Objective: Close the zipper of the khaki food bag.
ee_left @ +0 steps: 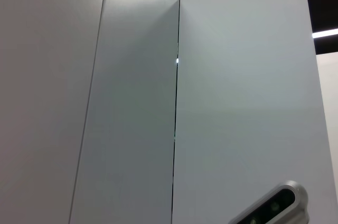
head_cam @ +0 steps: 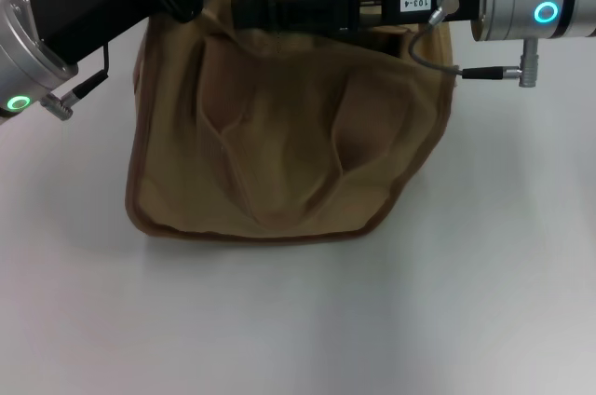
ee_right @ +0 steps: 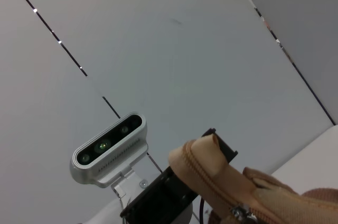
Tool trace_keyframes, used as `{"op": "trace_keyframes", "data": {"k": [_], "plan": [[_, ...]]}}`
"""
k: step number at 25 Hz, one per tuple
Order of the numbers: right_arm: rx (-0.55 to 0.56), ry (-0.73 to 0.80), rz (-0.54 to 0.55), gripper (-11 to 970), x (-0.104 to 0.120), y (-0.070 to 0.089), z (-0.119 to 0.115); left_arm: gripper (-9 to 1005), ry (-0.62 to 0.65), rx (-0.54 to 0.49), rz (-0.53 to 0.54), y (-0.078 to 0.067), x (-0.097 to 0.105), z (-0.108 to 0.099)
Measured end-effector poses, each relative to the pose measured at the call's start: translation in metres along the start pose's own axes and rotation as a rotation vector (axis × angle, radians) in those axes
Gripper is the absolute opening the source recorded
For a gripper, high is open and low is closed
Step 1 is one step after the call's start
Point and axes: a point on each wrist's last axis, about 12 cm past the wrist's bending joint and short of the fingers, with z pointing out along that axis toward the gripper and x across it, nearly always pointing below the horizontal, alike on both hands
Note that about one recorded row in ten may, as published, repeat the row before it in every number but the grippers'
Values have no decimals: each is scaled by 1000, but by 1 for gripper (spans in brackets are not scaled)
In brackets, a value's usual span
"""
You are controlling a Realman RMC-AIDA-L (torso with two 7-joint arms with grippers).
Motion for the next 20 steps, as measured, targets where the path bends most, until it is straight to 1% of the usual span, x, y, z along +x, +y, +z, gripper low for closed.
{"op": "trace_keyframes", "data": {"k": [2,7,12,20], "plan": [[-2,2,-34,429,-1,1,1,64,1,4,-4,-1,0,0],[-8,3,-63,358,1,2,5,65,2,4,-5,-1,0,0],[-4,-7,-59,147,3,1,3,66,3,1,-7,-1,1,-1],[0,-11,-47,80,8,0,-1,68,2,-17,-5,-1,2,-5]]}}
